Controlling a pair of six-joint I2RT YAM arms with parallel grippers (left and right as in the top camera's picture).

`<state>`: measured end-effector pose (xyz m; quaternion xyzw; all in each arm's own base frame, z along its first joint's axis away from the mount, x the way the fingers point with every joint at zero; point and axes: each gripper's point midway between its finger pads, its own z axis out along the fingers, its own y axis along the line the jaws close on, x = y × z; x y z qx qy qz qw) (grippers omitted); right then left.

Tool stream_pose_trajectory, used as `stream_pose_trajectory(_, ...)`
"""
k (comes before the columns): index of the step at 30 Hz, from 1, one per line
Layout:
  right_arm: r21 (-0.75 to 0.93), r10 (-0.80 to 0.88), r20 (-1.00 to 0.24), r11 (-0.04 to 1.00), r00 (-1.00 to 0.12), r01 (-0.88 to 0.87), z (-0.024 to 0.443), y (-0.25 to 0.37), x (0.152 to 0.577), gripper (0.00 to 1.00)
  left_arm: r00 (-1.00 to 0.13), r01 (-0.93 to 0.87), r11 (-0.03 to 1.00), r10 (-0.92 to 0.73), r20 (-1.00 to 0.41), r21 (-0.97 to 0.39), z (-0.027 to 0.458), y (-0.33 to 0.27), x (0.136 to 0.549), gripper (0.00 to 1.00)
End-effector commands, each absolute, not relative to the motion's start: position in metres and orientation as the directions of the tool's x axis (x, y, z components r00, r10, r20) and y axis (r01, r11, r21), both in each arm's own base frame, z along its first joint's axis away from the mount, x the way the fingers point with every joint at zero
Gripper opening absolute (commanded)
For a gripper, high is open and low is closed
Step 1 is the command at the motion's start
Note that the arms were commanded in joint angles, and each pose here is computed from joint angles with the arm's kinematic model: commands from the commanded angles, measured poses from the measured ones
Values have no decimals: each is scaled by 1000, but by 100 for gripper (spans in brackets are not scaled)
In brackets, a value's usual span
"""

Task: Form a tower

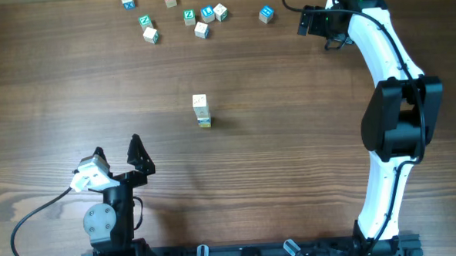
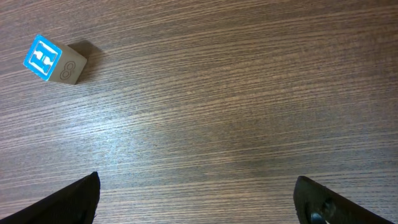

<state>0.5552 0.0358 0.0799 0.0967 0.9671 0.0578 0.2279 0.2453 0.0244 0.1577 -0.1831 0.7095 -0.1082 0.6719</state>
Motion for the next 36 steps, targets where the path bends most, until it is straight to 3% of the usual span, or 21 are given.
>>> stream_pose_trajectory(1, 165, 216, -451, 974, -866, 157, 92, 37, 557, 100, -29, -119, 909, -404, -914, -398, 157, 25, 245, 100)
stream_pose_trajectory(4, 180, 218, -516, 973, -828, 144, 136, 38, 556, 100, -29, -119, 909, -404, -914, -398, 157, 25, 245, 100)
stream_pose_trajectory(8, 215, 224, -665, 971, -712, 105, 239, 37, 542, 100, -29, -119, 909, -404, -914, -398, 157, 25, 245, 100)
stream_pose_trajectory(11, 239, 231, -779, 969, -582, 64, 331, 35, 511, 100, -29, -119, 909, -404, -914, -398, 157, 25, 245, 100)
stream_pose_trajectory(14, 252, 237, -846, 967, -478, 33, 392, 33, 479, 100, -29, -119, 910, -404, -914, -398, 157, 25, 245, 100)
stream_pose_trajectory(20, 146, 165, -934, 986, -318, 84, 465, 8, 421, 100, -29, -119, 909, -404, -914, -398, 157, 25, 245, 100)
stream_pose_trajectory(22, 141, 161, -935, 986, -315, 85, 468, 7, 416, 100, -29, -119, 909, -404, -914, -398, 157, 25, 245, 100)
stream_pose_trajectory(27, 97, 110, -869, 994, -482, 52, 414, 14, 409, 100, -29, -119, 909, -404, -914, -398, 157, 25, 245, 100)
stream_pose_trajectory(29, 77, 35, -850, 995, -526, -60, 384, 30, 417, 100, -29, -119, 909, -404, -914, -398, 157, 25, 245, 100)
stream_pose_trajectory(32, 95, -71, -865, 949, -496, -301, 342, 68, 432, 100, -29, -119, 909, -404, -914, -398, 157, 25, 245, 100)
stream_pose_trajectory(36, 137, -97, -875, 890, -474, -435, 286, 92, 426, 100, -29, -119, 909, -404, -914, -398, 157, 25, 245, 100)
